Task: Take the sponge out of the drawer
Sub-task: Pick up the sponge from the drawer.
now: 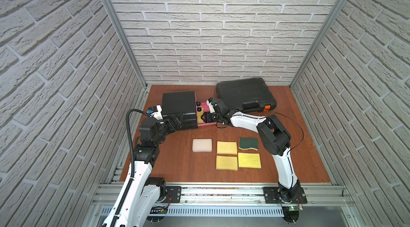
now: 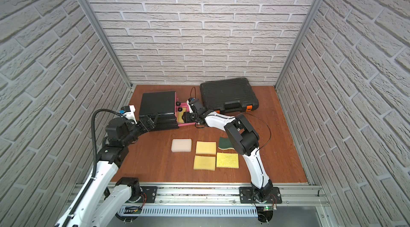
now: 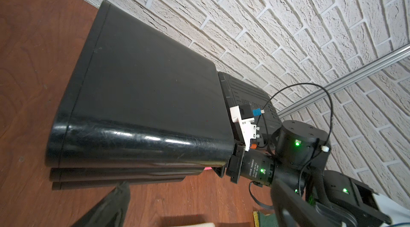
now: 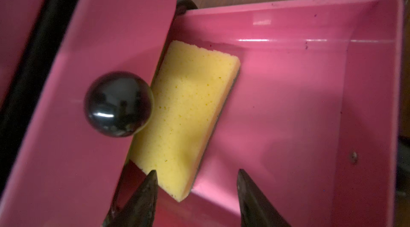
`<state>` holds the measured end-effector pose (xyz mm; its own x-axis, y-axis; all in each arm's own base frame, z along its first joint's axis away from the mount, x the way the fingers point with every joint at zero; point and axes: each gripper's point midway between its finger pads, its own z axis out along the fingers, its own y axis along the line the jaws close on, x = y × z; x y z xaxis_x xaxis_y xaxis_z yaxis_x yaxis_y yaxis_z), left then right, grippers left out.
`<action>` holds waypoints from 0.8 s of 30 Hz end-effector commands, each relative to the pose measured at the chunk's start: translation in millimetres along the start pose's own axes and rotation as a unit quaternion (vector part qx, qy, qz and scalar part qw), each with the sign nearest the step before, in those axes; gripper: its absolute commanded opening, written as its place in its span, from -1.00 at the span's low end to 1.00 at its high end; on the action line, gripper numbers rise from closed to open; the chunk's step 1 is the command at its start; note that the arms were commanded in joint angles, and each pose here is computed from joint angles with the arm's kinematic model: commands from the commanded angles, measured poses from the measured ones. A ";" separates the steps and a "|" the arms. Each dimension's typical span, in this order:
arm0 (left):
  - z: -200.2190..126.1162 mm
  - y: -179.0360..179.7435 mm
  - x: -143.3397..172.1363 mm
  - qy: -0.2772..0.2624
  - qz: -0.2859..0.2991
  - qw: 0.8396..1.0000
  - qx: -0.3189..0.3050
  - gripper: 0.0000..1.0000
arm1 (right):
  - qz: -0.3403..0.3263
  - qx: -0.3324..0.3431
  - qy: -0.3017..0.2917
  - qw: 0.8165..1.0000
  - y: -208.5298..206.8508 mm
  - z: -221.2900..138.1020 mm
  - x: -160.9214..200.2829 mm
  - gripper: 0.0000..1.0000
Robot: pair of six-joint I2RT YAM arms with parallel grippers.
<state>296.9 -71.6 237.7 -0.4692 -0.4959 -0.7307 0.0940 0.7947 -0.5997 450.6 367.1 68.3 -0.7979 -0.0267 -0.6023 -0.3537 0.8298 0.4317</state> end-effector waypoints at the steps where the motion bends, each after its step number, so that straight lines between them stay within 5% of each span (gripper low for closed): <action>1: -2.2 -7.3 -9.5 -0.019 0.014 1.000 0.017 0.96 | 0.007 -0.022 -0.015 1.000 13.8 4.1 -10.0 0.13; 19: -2.3 -7.6 -8.5 -0.018 0.015 1.000 0.019 0.96 | 0.010 0.001 0.008 1.000 15.4 28.5 5.7 -0.03; 24: -2.9 -7.3 -8.9 -0.020 0.015 1.000 0.018 0.96 | 0.010 0.006 0.010 1.000 13.0 28.6 6.3 -0.84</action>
<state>296.2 -72.8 238.3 -0.4722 -0.4945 -0.7297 0.1010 0.7920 -0.6021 451.5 391.7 48.7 -0.8204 -0.0294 -0.5711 -0.3375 0.8311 0.4419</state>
